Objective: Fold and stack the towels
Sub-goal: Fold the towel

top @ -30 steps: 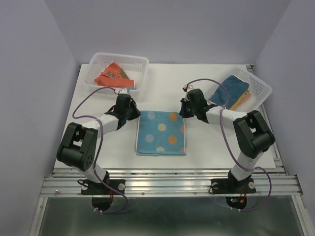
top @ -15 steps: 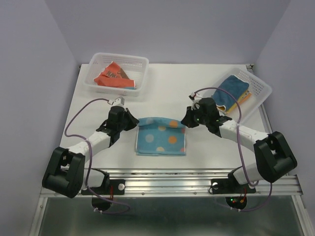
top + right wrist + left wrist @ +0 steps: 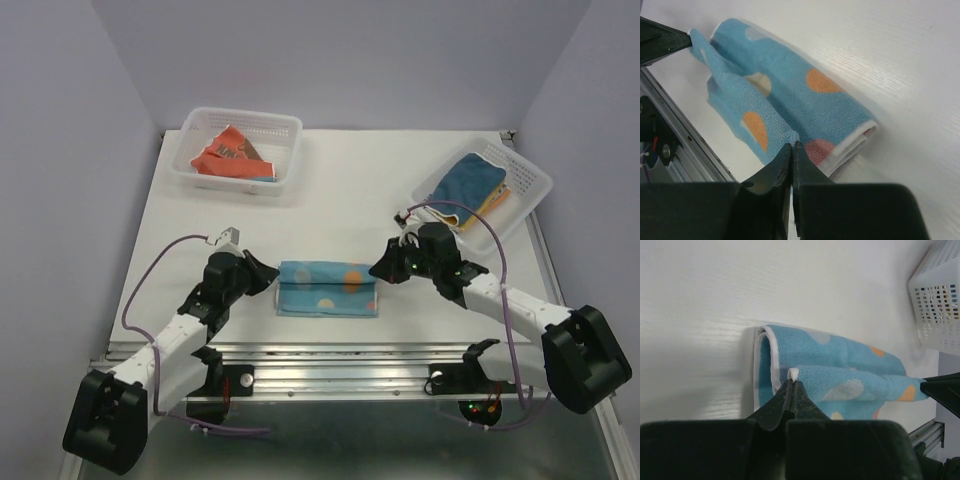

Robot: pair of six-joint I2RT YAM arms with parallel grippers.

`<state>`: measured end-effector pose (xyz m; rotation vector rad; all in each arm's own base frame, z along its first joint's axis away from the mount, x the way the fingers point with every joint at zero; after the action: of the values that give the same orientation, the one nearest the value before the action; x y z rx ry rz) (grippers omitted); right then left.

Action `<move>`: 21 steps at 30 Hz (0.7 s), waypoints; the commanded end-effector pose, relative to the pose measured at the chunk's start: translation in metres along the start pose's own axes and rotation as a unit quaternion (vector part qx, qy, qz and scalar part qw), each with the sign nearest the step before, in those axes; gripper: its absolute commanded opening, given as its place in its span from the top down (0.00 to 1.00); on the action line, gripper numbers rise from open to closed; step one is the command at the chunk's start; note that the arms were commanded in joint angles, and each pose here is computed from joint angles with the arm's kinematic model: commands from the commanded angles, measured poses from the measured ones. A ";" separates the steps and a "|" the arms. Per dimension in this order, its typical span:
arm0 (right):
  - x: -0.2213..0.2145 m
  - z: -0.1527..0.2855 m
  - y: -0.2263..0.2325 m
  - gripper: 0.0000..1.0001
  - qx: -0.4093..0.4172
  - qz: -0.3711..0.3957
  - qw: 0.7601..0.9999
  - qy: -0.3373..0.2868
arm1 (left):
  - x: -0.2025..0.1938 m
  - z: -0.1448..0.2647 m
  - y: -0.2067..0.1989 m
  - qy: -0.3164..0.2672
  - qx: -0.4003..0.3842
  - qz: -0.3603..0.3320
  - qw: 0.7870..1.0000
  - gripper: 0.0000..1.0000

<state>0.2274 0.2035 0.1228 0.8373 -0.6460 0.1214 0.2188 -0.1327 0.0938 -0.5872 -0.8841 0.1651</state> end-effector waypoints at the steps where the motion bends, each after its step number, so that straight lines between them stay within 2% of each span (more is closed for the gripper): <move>1: -0.011 0.008 0.016 0.99 0.044 -0.006 0.999 -0.004 | -0.010 0.011 -0.007 0.004 -0.038 0.018 0.999 1.00; 13: -0.046 0.007 0.012 0.98 0.060 -0.022 0.998 0.023 | -0.031 0.028 -0.003 0.010 -0.058 0.046 0.997 1.00; 19: -0.060 0.003 0.003 0.94 0.051 -0.038 0.997 0.036 | -0.040 0.032 -0.002 0.022 -0.066 0.064 0.996 1.00; 21: -0.062 0.003 0.001 0.89 0.046 -0.042 0.997 0.036 | -0.045 0.034 -0.001 0.035 -0.065 0.070 0.995 1.00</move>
<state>0.1769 0.2070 0.0878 0.9075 -0.5164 0.1000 0.1721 -0.1322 0.0817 -0.7331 -0.8293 0.2152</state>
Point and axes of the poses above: each gripper's point midway between its finger pads, its own z axis back along the fingers, its own y axis along the line the jaws close on, x = y × z, the point moved 4 cm from there along z, back along the fingers, and after that the axes turned 11 degrees about -z, right-handed, at the moved point
